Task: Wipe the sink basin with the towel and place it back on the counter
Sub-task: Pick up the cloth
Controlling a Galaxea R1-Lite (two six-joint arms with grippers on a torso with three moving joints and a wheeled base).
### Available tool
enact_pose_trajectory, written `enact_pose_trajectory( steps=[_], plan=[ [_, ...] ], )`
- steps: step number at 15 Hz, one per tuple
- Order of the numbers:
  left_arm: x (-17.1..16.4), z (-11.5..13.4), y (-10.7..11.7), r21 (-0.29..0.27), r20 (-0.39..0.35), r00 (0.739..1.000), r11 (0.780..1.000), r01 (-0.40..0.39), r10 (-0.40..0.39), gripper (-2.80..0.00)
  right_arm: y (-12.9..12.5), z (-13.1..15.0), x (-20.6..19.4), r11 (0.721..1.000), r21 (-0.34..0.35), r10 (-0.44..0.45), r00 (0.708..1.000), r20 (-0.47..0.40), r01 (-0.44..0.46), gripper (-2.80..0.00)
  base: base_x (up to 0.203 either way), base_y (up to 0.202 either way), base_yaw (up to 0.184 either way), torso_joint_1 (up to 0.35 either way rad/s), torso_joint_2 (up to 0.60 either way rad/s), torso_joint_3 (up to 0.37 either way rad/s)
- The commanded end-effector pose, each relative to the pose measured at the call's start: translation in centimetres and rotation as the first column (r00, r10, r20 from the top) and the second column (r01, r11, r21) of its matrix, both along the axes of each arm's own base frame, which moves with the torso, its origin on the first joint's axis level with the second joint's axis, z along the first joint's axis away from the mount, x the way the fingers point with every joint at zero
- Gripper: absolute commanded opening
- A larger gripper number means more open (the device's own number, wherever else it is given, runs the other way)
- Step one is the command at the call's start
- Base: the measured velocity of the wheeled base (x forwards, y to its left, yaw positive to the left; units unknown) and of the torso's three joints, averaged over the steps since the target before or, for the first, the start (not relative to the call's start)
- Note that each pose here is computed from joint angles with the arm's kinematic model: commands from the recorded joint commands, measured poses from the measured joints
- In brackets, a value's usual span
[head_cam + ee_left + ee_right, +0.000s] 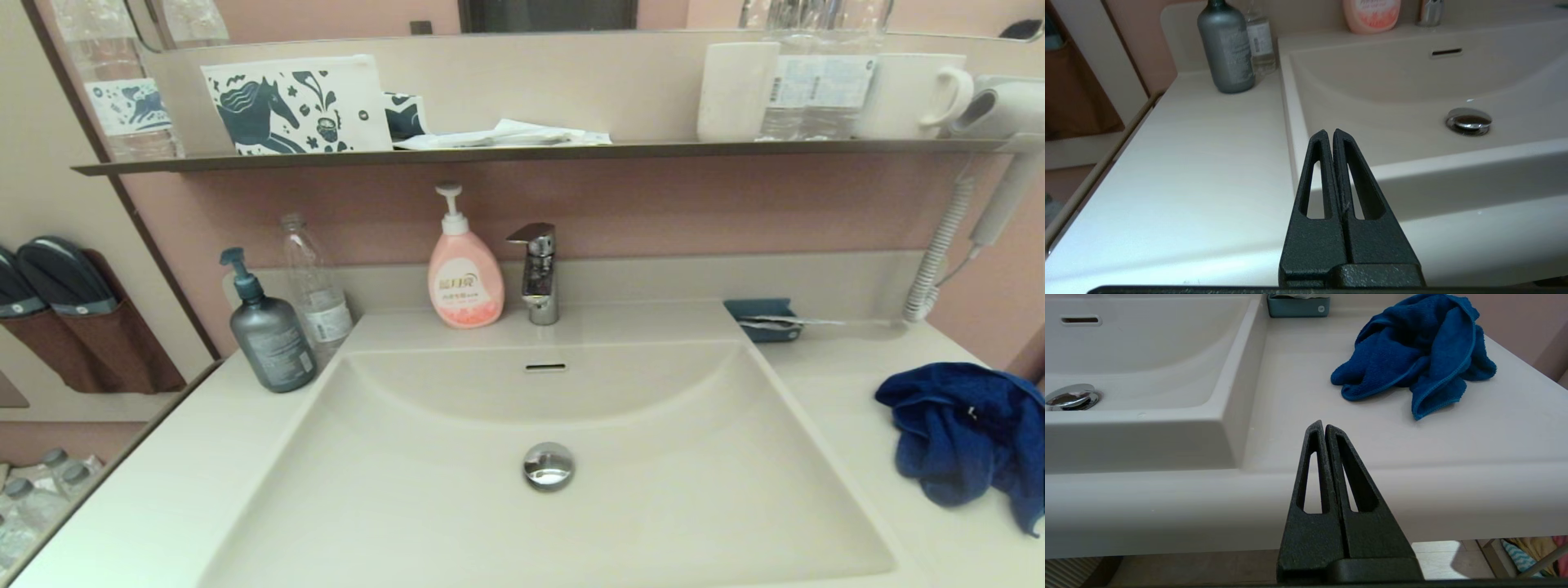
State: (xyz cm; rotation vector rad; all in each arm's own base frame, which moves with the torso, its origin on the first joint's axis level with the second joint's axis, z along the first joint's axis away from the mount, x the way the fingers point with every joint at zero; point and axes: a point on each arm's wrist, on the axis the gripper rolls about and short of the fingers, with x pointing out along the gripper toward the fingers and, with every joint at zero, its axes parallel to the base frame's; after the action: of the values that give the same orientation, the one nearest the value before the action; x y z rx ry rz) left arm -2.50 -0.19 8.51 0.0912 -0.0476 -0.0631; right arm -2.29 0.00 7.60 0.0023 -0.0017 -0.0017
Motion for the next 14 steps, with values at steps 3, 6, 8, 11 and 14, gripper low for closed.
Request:
enact_pose_trajectory(
  steps=[3,6,8,11,14],
  plan=[
    [0.21,-0.68,0.12,-0.013,-0.018,0.999,0.999,-0.051,0.051,-2.8,0.0,0.0,0.0,1.0,-0.002,0.0,1.0,0.0,0.0,-2.8,0.0,0.0,0.0,0.0,0.0,0.0],
    [0.21,-0.68,0.11,-0.034,-0.019,0.999,0.998,-0.049,0.049,-2.8,0.0,0.0,0.0,1.0,-0.002,0.0,1.0,0.0,0.0,-2.8,0.0,0.0,0.0,0.0,0.0,0.0],
    [0.21,-0.68,0.11,-0.039,-0.019,0.999,0.998,-0.049,0.048,-2.8,0.0,0.0,0.0,1.0,-0.002,0.0,1.0,0.0,0.0,-2.8,0.0,0.0,0.0,0.0,0.0,0.0],
    [0.21,-0.68,0.12,-0.059,-0.021,0.998,0.997,-0.053,0.052,-2.8,0.0,0.0,0.0,1.0,0.001,0.0,1.0,0.0,0.0,-2.8,0.0,0.0,0.0,0.0,0.0,0.0],
    [0.21,-0.67,0.12,-0.062,-0.02,0.998,0.997,-0.053,0.052,-2.8,-0.01,0.66,-0.2,1.0,-0.008,-0.005,1.0,0.021,0.005,-2.8,0.0,0.0,0.0,0.0,0.0,0.0]
  ],
)
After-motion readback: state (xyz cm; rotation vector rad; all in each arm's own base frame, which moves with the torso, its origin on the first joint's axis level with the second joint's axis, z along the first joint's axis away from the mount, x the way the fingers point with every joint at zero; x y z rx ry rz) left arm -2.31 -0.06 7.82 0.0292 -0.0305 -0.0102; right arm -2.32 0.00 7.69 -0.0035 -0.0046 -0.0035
